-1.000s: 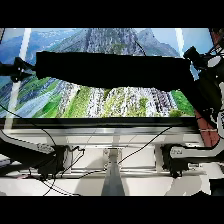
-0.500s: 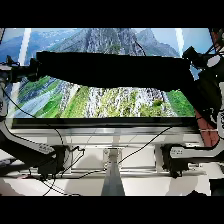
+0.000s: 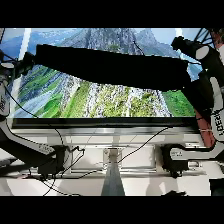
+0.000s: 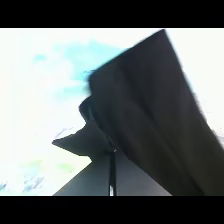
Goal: Fold the clothes and pants, and hang the long-sleeved shirts on hangers.
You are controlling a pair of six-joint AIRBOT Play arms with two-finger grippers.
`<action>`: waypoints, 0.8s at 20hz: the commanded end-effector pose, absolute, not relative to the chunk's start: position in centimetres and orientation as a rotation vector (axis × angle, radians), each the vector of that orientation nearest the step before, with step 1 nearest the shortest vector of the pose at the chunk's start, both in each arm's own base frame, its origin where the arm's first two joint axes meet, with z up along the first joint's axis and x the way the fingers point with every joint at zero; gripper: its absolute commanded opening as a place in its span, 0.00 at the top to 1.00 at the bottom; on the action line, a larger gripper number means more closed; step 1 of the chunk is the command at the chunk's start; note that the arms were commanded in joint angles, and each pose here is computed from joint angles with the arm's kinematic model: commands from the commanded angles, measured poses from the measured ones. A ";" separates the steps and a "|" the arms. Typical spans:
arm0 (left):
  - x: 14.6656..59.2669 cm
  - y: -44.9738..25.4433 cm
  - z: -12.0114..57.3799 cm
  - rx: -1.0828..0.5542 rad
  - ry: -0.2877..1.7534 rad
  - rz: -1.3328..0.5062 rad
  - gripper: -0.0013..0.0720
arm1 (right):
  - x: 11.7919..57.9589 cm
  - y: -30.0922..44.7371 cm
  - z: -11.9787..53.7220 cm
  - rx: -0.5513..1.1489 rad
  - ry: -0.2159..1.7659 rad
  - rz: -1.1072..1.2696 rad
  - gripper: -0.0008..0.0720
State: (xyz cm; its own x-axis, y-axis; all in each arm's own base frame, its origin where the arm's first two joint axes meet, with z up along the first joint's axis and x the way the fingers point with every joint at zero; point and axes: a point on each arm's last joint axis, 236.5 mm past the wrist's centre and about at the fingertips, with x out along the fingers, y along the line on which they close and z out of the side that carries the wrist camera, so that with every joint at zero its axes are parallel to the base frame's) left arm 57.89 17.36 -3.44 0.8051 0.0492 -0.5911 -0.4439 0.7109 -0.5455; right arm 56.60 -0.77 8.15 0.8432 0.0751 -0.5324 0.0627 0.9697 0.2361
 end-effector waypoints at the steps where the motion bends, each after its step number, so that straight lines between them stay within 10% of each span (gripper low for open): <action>1: 58.6 15.9 3.4 -0.463 0.517 0.155 0.97 | 57.2 5.4 9.7 0.213 0.537 0.113 0.96; 5: 55.9 9.9 13.6 -0.219 0.464 -0.080 0.97 | 57.0 13.7 11.1 0.281 0.536 0.231 0.97; 16: 41.3 -5.9 29.4 -0.204 0.399 -0.587 0.97 | 49.9 39.8 11.6 0.386 0.734 0.676 0.97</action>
State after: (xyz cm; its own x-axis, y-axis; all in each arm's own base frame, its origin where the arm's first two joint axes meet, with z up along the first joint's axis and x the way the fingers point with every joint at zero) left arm 45.12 -1.91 26.91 0.8256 -0.4542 -0.3350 0.3742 0.8849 -0.2774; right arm 53.48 33.07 12.42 0.6671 0.5845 -0.4619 -0.3710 0.7984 0.4743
